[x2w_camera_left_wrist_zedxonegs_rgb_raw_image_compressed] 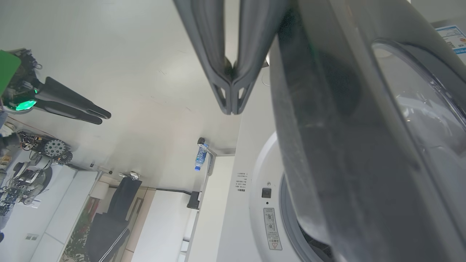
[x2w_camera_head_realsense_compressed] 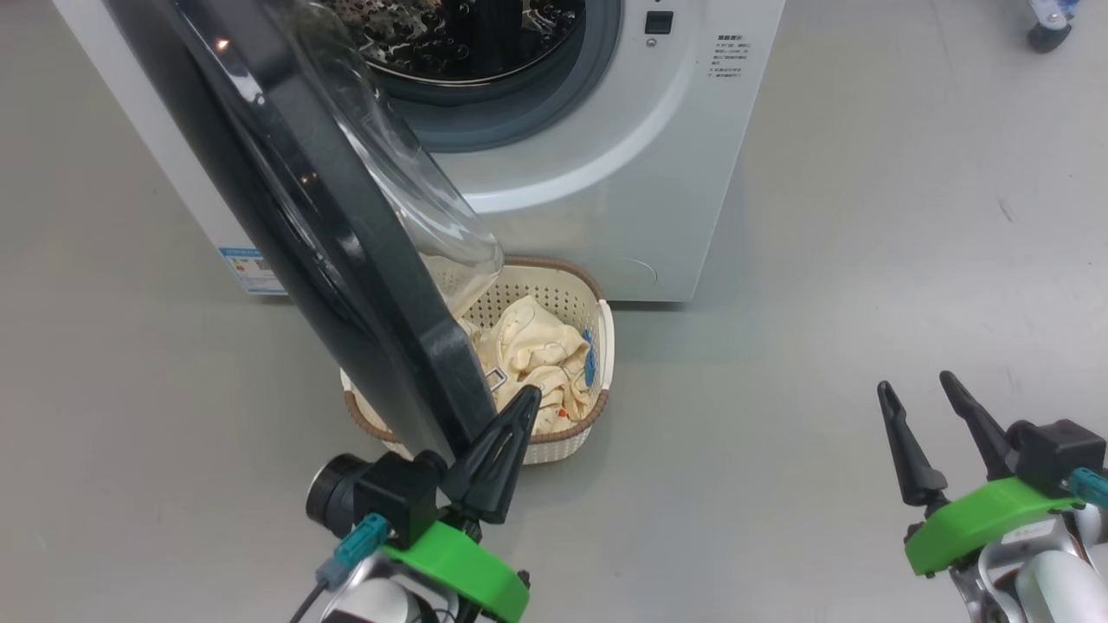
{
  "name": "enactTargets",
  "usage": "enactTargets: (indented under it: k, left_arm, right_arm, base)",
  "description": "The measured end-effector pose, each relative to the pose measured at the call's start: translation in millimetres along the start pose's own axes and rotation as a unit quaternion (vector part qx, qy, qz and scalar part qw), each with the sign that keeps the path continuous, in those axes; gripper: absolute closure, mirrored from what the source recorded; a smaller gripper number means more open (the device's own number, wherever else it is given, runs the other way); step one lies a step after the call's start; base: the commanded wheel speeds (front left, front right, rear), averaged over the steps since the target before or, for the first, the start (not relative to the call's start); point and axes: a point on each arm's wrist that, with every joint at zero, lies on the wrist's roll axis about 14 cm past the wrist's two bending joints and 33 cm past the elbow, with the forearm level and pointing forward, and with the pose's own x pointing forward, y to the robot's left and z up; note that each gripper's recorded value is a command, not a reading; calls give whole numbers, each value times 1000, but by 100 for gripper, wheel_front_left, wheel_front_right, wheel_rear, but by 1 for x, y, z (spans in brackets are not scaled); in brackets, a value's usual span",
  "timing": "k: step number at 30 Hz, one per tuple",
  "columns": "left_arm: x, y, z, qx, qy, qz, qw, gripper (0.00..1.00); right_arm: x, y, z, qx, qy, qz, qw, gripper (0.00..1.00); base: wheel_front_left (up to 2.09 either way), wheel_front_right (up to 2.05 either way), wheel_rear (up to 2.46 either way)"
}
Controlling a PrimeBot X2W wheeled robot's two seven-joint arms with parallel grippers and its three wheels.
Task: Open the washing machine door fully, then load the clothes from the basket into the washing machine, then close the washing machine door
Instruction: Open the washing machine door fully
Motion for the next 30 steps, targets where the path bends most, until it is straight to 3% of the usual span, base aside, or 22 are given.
enactTargets:
  k: [30]
  left_arm:
    - [-11, 12, 10, 4, -10, 35, 999, 100]
  right_arm:
    - [16, 21, -1, 4, 2, 32, 999, 0]
  base:
    - [0, 0, 0]
